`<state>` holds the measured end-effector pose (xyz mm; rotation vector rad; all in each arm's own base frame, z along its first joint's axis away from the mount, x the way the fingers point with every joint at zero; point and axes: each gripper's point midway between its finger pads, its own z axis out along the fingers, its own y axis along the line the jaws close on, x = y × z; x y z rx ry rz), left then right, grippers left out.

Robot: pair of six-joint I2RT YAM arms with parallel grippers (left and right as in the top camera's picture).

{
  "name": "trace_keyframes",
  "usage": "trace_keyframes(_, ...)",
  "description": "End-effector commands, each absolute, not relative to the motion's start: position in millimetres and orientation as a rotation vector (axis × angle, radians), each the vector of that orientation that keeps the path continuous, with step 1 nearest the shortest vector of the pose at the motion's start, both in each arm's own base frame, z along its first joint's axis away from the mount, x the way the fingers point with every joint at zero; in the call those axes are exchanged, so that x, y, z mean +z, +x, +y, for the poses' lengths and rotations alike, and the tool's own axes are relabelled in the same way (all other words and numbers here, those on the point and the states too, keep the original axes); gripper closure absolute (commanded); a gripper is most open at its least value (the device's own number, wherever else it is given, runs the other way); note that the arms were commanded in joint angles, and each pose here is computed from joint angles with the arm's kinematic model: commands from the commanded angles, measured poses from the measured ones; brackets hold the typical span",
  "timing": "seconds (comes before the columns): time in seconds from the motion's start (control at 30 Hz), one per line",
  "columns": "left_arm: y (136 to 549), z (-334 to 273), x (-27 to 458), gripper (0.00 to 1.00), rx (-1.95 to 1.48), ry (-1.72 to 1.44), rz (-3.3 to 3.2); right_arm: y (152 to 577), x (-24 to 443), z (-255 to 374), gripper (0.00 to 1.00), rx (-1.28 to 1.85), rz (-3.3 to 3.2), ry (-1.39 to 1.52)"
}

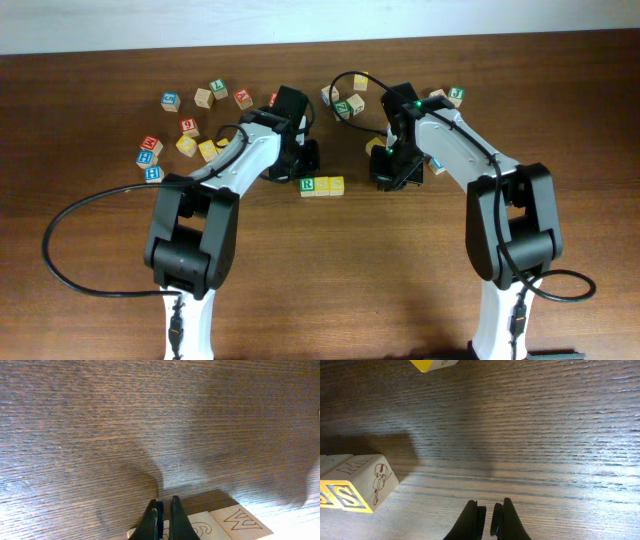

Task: Spell out RSS

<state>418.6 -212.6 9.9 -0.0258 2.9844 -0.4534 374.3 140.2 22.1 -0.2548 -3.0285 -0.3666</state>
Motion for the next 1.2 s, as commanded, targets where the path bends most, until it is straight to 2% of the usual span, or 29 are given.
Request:
trace_keyframes(0.0,417.2,-215.6,8.8,1.0,-0.469,-0.034,2.993,378.1,24.5,143.1,0.96,-0.374,-3.038,-0.242)
trace_keyframes(1.17,424.0,-215.6,12.7,1.0,-0.487,-0.039,2.971,378.8,24.5,143.3,0.96,-0.376,-3.04,-0.242)
